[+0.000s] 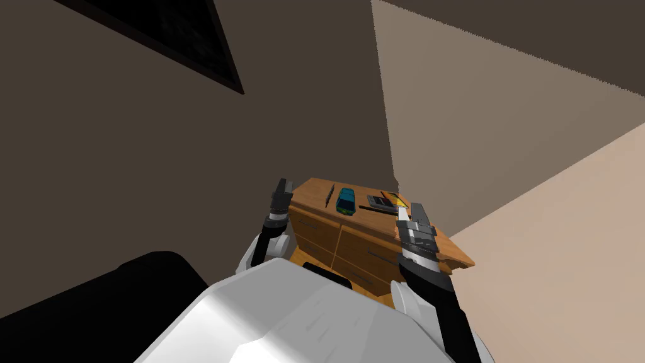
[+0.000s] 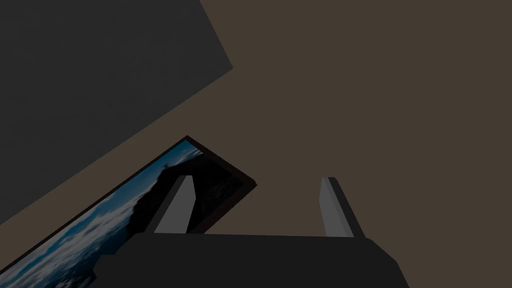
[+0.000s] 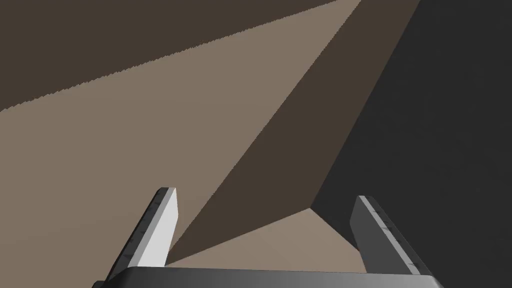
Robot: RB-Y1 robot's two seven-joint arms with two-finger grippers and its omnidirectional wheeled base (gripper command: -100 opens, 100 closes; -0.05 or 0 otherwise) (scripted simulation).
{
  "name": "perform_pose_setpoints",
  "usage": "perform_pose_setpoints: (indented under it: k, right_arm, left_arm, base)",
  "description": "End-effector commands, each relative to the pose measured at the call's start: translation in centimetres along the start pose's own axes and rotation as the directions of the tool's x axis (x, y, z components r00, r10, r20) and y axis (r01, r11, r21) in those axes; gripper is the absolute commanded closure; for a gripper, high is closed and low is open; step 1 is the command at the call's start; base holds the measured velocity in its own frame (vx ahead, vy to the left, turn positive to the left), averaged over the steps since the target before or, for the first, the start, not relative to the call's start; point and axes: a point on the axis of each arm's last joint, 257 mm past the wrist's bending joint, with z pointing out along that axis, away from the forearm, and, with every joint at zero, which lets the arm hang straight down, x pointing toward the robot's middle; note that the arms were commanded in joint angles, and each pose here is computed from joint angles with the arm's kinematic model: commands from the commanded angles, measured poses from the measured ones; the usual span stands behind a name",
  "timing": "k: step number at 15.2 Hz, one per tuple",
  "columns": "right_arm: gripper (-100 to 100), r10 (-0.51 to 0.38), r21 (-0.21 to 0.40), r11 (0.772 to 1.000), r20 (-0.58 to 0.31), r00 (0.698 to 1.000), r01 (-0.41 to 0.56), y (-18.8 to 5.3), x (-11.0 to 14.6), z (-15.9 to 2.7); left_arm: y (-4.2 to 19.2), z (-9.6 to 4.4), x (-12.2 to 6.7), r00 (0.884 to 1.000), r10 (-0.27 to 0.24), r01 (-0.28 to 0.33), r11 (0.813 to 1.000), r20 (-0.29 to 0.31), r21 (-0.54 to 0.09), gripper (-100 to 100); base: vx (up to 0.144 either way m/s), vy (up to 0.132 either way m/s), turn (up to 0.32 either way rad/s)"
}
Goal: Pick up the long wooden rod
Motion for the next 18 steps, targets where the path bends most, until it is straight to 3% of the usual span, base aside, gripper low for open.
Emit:
perform_pose_setpoints:
  k: [1, 11, 18]
  right_arm:
    - [-100, -0.013, -0.003, 1.000, -0.030, 0.999, 0.013, -0.2, 0.4, -0.1]
    - [-100, -0.100, -0.021, 0.995, -0.215, 0.971, 0.097, -2.3, 2.7, -1.3]
    - [-100, -0.174, -0.041, 0.984, -0.365, 0.915, 0.171, -4.6, 4.1, -2.7]
  left_arm:
    - [0.0, 0.0, 0.0, 1.000, 0.000, 0.000, 1.000, 0.000, 0.000, 0]
    - [0.0, 0.0, 0.0, 1.000, 0.000, 0.000, 1.000, 0.000, 0.000, 0]
    - [0.0, 0.0, 0.0, 1.000, 0.000, 0.000, 1.000, 0.000, 0.000, 0]
  base:
    - [-0.018, 0.003, 0.035]
    - [-0.048, 0.010, 0.084]
    - [-0.034, 0.010, 0.106]
